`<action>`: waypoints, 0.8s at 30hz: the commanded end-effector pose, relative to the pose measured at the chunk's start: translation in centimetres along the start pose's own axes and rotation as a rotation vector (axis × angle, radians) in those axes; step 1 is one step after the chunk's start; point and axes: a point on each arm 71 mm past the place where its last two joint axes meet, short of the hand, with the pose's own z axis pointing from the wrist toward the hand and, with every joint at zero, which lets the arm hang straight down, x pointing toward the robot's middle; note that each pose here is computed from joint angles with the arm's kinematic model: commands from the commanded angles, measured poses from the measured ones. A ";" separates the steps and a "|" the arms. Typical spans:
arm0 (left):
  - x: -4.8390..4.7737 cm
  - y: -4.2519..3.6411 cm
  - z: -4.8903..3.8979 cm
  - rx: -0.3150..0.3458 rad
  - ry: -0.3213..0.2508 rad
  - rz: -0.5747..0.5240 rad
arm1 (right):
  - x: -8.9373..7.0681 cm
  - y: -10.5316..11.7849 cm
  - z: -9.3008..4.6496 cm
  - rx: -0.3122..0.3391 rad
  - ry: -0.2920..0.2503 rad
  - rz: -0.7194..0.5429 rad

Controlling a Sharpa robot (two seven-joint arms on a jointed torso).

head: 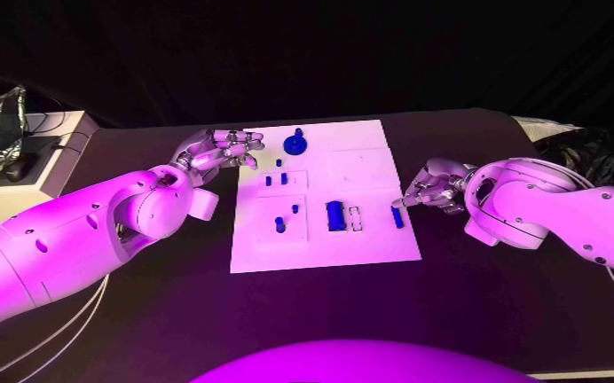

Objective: Assemble the parts on the task board

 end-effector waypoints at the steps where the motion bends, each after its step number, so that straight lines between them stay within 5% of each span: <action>1: 0.20 0.11 -0.04 0.009 0.006 -0.012 | 0.3 -0.4 -0.1 0.059 0.048 -0.121; 24: 0.15 0.39 -0.18 0.003 0.006 -0.015 | 1.4 0.8 0.6 0.084 0.034 -0.161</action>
